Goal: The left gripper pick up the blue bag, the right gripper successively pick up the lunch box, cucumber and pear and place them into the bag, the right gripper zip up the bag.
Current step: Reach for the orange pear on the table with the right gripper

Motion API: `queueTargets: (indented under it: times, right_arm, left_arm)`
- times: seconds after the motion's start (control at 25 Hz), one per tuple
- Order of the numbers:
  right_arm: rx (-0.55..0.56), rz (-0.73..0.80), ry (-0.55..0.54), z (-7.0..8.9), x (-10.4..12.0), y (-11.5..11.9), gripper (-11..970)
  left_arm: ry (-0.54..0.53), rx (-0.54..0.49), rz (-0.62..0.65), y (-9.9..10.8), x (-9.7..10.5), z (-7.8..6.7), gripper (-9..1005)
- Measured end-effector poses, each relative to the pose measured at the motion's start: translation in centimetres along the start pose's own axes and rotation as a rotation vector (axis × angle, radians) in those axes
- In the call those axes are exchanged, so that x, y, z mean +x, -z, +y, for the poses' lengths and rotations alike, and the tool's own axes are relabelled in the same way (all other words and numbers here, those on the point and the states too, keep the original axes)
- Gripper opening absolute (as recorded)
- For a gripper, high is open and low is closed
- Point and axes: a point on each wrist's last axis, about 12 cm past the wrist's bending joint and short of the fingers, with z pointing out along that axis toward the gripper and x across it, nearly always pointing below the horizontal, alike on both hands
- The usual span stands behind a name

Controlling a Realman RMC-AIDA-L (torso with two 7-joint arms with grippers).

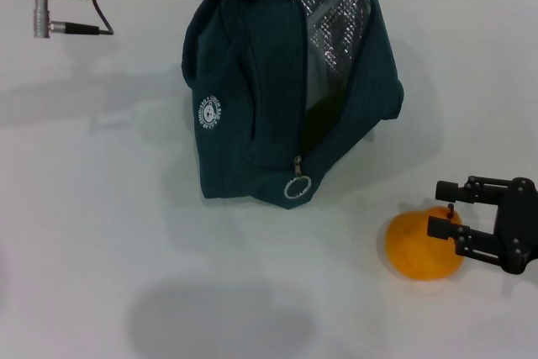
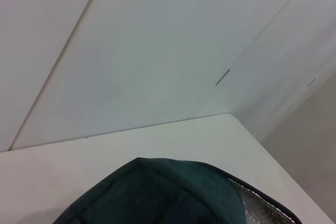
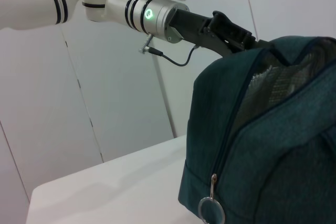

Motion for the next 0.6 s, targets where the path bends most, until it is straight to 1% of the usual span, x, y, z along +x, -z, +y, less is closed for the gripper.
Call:
queueTargets:
  times: [0.36,0.6]
  right_arm:
    - [0.025,0.013,0.0,-0.32,0.08,0.09,367]
    - [0.027,0.014,0.002,-0.4,0.02,0.06,265]
  left_arm:
    - [-0.007,-0.002,-0.002,0.03,-0.12,0.0,56]
    - [-0.01,-0.001,-0.003,-0.02,-0.25,-0.06,56]
